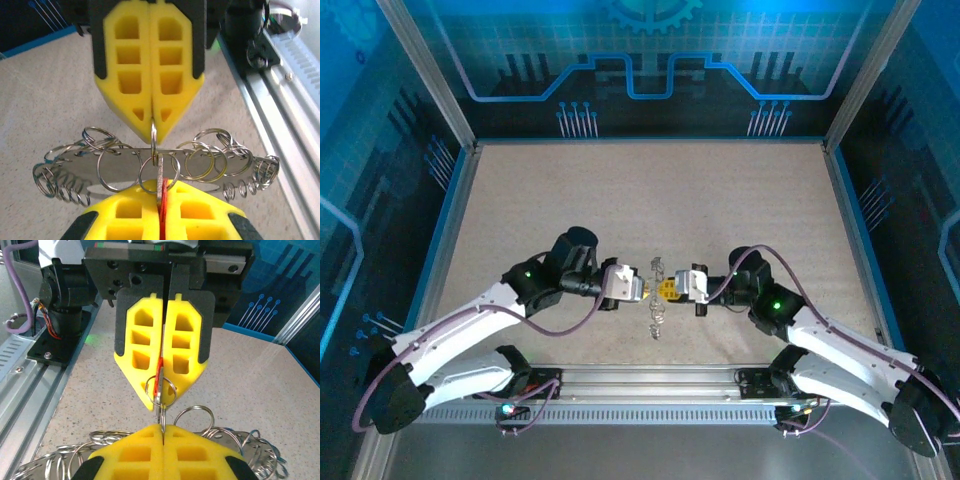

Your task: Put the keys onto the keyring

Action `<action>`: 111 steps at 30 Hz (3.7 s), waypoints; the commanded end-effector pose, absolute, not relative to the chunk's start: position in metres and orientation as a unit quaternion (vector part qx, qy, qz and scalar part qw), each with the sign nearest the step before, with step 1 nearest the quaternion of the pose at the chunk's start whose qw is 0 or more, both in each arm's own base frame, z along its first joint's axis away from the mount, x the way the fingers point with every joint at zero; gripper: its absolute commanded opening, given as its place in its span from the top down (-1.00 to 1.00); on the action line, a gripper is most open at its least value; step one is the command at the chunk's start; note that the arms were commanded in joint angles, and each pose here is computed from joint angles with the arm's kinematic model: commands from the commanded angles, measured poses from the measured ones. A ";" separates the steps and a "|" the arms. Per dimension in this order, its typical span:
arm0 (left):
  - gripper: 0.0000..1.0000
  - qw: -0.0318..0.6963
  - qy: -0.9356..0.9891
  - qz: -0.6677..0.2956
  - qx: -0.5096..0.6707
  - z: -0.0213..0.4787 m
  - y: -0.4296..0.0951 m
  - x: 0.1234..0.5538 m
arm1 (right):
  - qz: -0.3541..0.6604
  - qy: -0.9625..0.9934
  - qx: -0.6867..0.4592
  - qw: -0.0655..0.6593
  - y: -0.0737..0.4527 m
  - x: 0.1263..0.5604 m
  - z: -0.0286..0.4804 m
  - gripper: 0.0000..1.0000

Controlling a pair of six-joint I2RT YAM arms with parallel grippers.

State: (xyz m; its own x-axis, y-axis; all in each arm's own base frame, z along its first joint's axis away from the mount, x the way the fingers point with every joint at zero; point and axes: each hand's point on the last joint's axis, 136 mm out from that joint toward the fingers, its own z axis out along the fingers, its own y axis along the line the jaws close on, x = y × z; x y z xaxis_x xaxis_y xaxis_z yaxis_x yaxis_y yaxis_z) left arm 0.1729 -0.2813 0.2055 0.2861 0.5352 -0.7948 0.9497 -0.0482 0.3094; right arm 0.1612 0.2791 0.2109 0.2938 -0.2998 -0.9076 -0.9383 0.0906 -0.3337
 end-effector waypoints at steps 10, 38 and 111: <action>0.96 0.325 0.468 -0.073 0.819 0.203 -0.274 0.195 | 0.280 0.570 -0.588 0.500 0.284 0.181 0.195 1.00; 1.00 0.151 0.213 0.422 0.868 0.223 -0.262 0.334 | 0.172 0.675 -0.343 0.630 0.184 0.241 0.193 0.27; 0.94 0.091 0.351 0.340 0.868 0.094 -0.242 0.381 | 0.115 0.688 -0.139 0.703 0.089 0.241 0.189 -0.99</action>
State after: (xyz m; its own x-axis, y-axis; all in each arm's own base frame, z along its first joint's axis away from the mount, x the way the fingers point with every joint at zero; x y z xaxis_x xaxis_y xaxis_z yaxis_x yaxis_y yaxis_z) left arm 0.3799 -0.2389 0.1021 0.5161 0.6651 0.5397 0.5364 -0.7422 0.4017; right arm 0.2389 0.0930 0.1899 0.0161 -0.0456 -0.9988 -0.3713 0.9273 -0.0483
